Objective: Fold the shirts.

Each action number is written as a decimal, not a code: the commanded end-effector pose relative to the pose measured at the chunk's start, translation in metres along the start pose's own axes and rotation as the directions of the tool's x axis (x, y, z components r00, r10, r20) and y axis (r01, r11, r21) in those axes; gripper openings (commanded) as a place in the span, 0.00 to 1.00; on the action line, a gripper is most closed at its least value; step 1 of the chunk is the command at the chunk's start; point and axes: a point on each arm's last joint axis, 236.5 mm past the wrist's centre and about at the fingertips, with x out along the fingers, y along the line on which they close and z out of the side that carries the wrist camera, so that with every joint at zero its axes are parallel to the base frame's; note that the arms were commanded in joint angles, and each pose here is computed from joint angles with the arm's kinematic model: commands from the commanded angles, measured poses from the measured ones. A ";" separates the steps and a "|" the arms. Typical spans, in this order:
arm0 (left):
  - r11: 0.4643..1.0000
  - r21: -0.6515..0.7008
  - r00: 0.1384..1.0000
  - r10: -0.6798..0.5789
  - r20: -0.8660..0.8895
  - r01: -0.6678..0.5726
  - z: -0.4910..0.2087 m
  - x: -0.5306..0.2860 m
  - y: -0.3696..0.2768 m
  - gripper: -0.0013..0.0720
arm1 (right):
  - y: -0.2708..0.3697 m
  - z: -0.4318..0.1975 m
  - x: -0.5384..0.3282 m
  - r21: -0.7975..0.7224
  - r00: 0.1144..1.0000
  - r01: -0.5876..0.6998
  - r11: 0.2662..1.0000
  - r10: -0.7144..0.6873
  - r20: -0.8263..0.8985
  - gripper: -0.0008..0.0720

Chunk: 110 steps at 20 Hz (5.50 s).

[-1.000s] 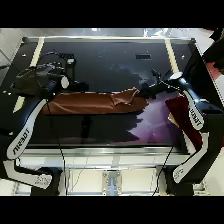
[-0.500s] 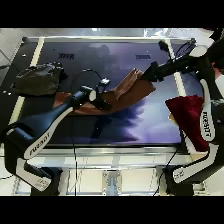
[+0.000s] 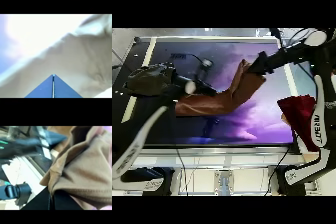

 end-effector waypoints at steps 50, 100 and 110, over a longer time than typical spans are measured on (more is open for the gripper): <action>0.917 -0.278 0.956 0.293 -0.011 -0.284 -0.028 -0.175 0.164 0.03 | -0.049 -0.037 0.200 0.156 0.958 -0.129 0.979 0.164 -0.237 0.02; 0.927 -0.329 0.982 0.142 -0.128 -0.177 -0.055 -0.169 0.128 0.03 | 0.009 -0.110 -0.242 0.076 0.737 0.517 0.853 -0.488 0.468 0.03; 0.928 -0.329 0.981 0.136 -0.141 -0.176 -0.058 -0.169 0.127 0.03 | 0.019 -0.095 -0.235 0.043 0.744 0.489 0.871 -0.443 0.500 0.03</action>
